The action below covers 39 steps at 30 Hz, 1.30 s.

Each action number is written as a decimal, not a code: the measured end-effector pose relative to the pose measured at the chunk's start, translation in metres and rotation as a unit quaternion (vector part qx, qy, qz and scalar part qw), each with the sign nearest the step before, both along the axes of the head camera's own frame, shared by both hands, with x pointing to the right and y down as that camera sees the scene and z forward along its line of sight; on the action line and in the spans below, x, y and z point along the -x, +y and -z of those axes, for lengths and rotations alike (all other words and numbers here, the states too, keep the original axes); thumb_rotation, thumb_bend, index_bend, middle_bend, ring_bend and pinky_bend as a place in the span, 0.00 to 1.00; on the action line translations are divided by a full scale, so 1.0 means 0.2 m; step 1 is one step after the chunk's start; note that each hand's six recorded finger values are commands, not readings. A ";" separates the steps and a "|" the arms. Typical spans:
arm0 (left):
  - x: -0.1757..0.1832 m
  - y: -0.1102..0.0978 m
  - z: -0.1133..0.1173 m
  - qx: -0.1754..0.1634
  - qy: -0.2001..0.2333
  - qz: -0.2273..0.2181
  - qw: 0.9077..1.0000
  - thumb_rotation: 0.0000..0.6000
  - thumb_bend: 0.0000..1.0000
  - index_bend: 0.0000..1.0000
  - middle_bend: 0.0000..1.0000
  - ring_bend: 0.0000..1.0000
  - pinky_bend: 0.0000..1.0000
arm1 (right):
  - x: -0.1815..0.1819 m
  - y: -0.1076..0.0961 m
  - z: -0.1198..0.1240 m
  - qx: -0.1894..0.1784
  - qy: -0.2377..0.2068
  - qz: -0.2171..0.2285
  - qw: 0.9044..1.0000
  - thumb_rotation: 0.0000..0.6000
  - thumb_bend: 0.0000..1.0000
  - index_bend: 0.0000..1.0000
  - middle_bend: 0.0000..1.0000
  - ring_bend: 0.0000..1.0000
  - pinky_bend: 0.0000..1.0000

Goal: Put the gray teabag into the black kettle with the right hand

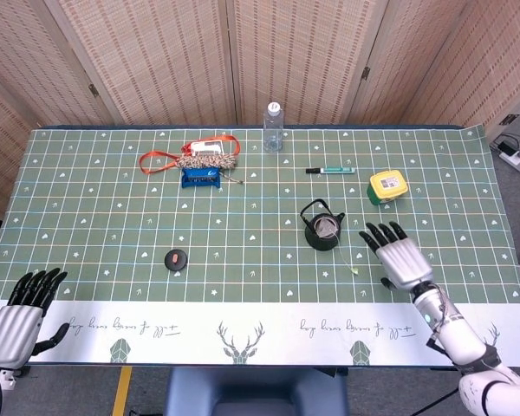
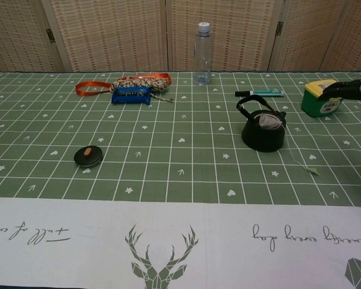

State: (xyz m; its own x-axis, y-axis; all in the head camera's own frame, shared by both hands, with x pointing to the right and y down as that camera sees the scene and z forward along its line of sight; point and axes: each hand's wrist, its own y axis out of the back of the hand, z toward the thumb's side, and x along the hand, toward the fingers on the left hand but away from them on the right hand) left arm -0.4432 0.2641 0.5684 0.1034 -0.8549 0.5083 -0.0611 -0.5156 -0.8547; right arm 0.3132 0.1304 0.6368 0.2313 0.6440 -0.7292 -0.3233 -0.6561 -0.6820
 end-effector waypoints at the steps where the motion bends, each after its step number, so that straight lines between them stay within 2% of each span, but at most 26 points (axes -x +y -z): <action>1: 0.00 0.00 0.00 0.000 0.001 0.000 1.000 1.00 0.29 0.00 0.03 0.01 0.00 | 0.01 -0.02 -0.01 0.002 0.003 -0.005 1.000 1.00 0.29 0.00 0.15 0.09 0.00; 3: 0.00 0.00 0.00 -0.001 0.001 0.002 1.000 1.00 0.29 0.00 0.03 0.01 0.00 | 0.03 -0.08 -0.03 0.008 0.011 -0.016 1.000 1.00 0.29 0.02 0.29 0.22 0.05; 5: 0.01 0.00 0.01 -0.001 0.002 0.003 1.000 1.00 0.29 0.00 0.03 0.01 0.00 | 0.07 -0.13 -0.07 0.014 0.015 -0.021 1.000 1.00 0.28 0.07 0.48 0.44 0.22; 7: 0.01 0.00 0.01 -0.003 0.003 0.004 1.000 1.00 0.29 0.00 0.03 0.00 0.00 | 0.14 -0.17 -0.11 0.023 0.012 -0.024 0.999 1.00 0.28 0.09 0.56 0.51 0.28; 13: 0.01 -0.01 0.02 -0.009 0.007 0.004 1.000 1.00 0.29 0.00 0.03 0.00 0.00 | 0.27 -0.25 -0.18 0.041 0.000 -0.025 0.999 1.00 0.29 0.13 0.59 0.52 0.28; 21: 0.02 -0.01 0.02 -0.010 0.005 0.004 1.000 1.00 0.29 0.00 0.03 0.00 0.00 | 0.34 -0.23 -0.23 0.074 0.000 -0.016 0.997 1.00 0.29 0.20 0.58 0.52 0.28; 29: 0.02 -0.01 0.02 -0.011 0.004 0.006 1.000 1.00 0.29 0.00 0.03 0.00 0.00 | 0.40 -0.24 -0.27 0.083 -0.002 -0.020 0.996 1.00 0.29 0.21 0.58 0.53 0.28; 36: 0.04 -0.01 0.02 -0.011 0.005 0.010 1.000 1.00 0.29 0.00 0.03 0.00 0.01 | 0.40 -0.27 -0.27 0.078 -0.012 -0.031 0.996 1.00 0.29 0.23 0.68 0.58 0.28; 39: 0.04 -0.02 0.02 -0.010 0.005 0.010 1.000 1.00 0.29 0.00 0.03 0.00 0.01 | 0.39 -0.29 -0.27 0.077 -0.015 -0.039 0.996 1.00 0.29 0.24 0.69 0.59 0.28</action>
